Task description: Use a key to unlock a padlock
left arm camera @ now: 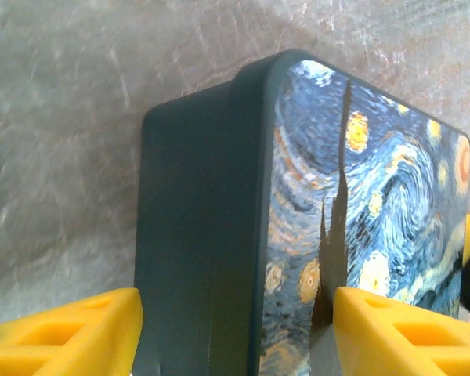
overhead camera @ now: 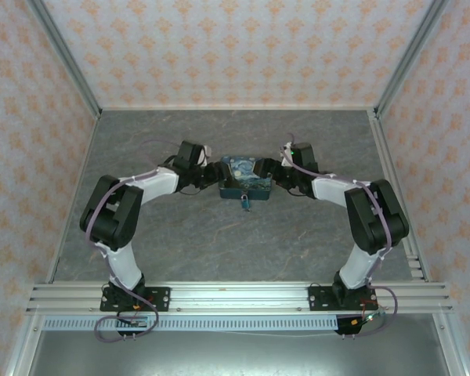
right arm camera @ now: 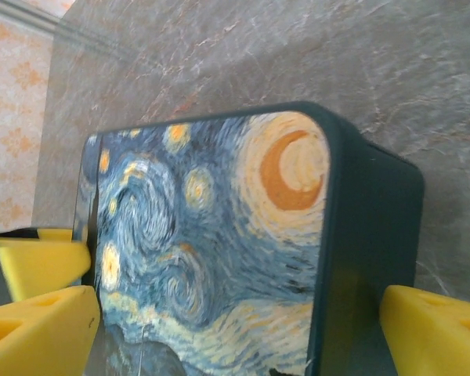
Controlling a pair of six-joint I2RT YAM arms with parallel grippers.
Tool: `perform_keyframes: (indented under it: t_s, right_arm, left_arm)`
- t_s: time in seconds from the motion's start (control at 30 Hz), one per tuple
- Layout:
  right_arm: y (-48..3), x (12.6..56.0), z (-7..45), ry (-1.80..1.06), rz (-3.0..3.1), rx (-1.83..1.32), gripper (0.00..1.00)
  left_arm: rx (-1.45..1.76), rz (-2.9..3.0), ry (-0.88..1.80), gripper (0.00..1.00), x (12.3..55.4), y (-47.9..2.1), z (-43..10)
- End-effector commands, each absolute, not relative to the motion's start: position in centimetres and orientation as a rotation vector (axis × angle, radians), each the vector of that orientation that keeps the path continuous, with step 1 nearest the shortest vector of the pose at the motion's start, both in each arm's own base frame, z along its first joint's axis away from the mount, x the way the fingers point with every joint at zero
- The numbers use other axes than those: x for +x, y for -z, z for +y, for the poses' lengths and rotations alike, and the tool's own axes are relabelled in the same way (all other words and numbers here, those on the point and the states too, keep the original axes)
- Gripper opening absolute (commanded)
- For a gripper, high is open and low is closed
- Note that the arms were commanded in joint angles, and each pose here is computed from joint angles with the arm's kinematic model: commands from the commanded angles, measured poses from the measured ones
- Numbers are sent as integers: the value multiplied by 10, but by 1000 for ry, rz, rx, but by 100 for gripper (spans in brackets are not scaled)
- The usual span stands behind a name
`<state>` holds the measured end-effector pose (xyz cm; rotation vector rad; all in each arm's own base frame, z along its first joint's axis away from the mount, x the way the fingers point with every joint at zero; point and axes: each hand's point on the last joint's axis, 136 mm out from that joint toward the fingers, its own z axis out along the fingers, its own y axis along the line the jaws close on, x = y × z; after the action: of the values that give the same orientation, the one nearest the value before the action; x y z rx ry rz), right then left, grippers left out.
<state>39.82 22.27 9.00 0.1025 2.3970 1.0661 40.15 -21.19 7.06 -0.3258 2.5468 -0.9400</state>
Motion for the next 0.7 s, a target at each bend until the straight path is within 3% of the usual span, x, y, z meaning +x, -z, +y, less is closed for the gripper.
perform_keyframes:
  t_s: [0.0, 0.23, 0.37, 0.67]
  right_arm:
    - [-104, 407, 234, -1093, 2326, -5, 92]
    - [-124, 413, 195, -882, 2246, 24, 95]
    - [-135, 394, 176, -840, 2222, 4, 95]
    - [-99, 316, 208, -1134, 2232, -89, 79]
  left_arm:
    - [-431, 2645, 858, 64, 366, -40, -196]
    - [-523, 2626, 835, 67, 342, -38, -182]
    - [-517, 2601, 840, 69, 343, -49, -181]
    - [-521, 2582, 828, 70, 347, -56, -179]
